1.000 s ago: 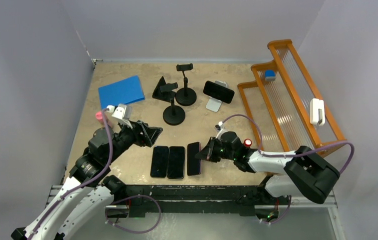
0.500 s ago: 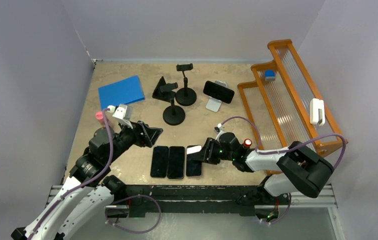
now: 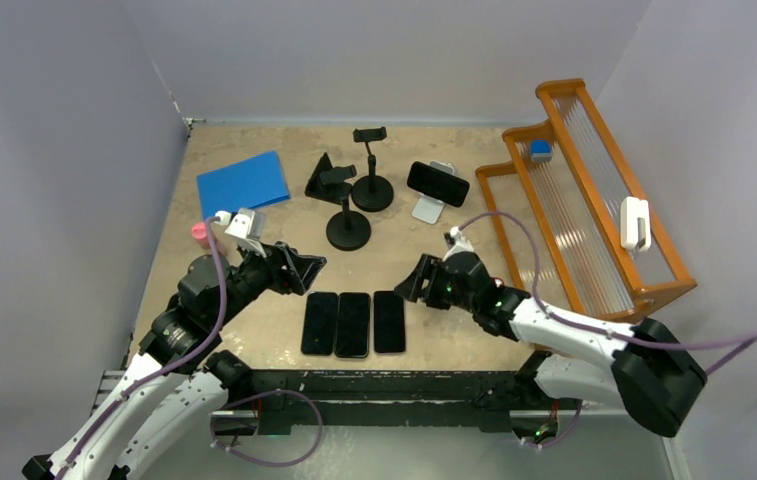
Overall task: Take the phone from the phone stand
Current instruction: Place the phone at the center of the board, then remove the phone from the phone stand.
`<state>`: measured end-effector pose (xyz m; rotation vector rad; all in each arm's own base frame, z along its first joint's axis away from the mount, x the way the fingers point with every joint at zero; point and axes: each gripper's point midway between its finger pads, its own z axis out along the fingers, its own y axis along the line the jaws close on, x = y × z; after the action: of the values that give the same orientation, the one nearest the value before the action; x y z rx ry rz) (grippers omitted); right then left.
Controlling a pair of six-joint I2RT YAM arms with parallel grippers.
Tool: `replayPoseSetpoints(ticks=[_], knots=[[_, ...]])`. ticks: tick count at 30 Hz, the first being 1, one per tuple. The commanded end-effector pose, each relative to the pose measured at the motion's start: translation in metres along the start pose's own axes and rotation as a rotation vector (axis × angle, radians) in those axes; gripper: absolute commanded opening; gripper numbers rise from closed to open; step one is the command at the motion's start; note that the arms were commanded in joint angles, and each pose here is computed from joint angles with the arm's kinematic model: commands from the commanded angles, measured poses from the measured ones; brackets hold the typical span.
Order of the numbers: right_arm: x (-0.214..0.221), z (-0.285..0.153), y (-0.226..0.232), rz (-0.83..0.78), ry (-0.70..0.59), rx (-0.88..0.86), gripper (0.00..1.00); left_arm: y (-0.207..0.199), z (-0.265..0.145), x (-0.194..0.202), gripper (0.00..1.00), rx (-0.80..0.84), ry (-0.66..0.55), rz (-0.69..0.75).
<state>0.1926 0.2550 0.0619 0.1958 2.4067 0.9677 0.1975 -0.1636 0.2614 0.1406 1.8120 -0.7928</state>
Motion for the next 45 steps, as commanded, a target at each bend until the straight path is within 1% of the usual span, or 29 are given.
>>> replayPoseSetpoints(ticks=[1,3,4,5,6,8,9,11,12,15,16,18,19,21,24,25,31,35,40,45], knots=[[-0.079,-0.029,0.036,-0.168,-0.261,0.049,0.69,-0.006,-0.003,-0.009,0.71,0.028,-0.031,0.009],[-0.111,-0.042,0.048,-0.248,-0.366,0.087,0.75,-0.008,-0.004,-0.011,0.71,0.041,-0.039,0.018],[-0.127,-0.049,0.054,-0.313,-0.417,0.116,0.79,-0.009,-0.005,-0.012,0.71,0.049,-0.045,0.025],[-0.146,-0.055,0.054,-0.349,-0.482,0.174,0.85,-0.011,-0.005,-0.012,0.71,0.059,-0.053,0.034],[-0.16,-0.059,0.055,-0.379,-0.525,0.226,0.87,-0.012,-0.006,-0.013,0.71,0.07,-0.061,0.042],[-0.187,-0.063,0.05,-0.469,-0.604,0.353,0.89,-0.015,-0.008,-0.015,0.71,0.093,-0.081,0.059],[-0.198,-0.062,0.049,-0.547,-0.631,0.404,0.89,-0.016,-0.009,-0.015,0.71,0.105,-0.088,0.067],[-0.217,-0.056,0.055,-0.674,-0.678,0.451,0.88,-0.019,-0.01,-0.017,0.71,0.126,-0.104,0.083],[-0.226,-0.052,0.06,-0.707,-0.703,0.471,0.89,-0.02,-0.011,-0.017,0.71,0.133,-0.111,0.094],[-0.242,-0.03,0.056,-0.74,-0.616,0.593,0.92,-0.021,-0.012,-0.019,0.71,0.149,-0.132,0.102],[-0.248,-0.025,0.054,-0.744,-0.619,0.624,0.92,-0.022,-0.013,-0.019,0.71,0.153,-0.132,0.097],[-0.262,-0.024,0.054,-0.72,-0.658,0.604,0.93,-0.022,-0.012,-0.017,0.72,0.156,-0.119,0.088],[-0.27,-0.025,0.053,-0.684,-0.677,0.56,0.97,-0.022,-0.011,-0.017,0.72,0.157,-0.111,0.085],[-0.291,-0.033,0.048,-0.602,-0.712,0.468,0.99,-0.022,-0.01,-0.014,0.72,0.157,-0.089,0.08],[-0.302,-0.038,0.052,-0.581,-0.736,0.32,0.99,-0.025,-0.009,-0.013,0.72,0.174,-0.078,0.08],[-0.306,-0.039,0.052,-0.582,-0.744,0.299,0.99,-0.026,-0.009,-0.013,0.72,0.182,-0.078,0.081],[-0.336,-0.039,0.018,-0.57,-0.745,0.262,0.98,-0.03,-0.006,-0.011,0.72,0.23,-0.063,0.078],[-0.345,-0.032,0.012,-0.603,-0.732,0.226,0.95,-0.031,-0.004,-0.009,0.71,0.259,-0.048,0.07],[-0.351,-0.009,-0.001,-0.637,-0.664,0.256,0.94,-0.033,-0.002,-0.008,0.71,0.283,-0.032,0.064],[-0.347,0.011,-0.017,-0.654,-0.602,0.273,0.93,-0.033,-0.004,-0.007,0.71,0.287,-0.031,0.068]])
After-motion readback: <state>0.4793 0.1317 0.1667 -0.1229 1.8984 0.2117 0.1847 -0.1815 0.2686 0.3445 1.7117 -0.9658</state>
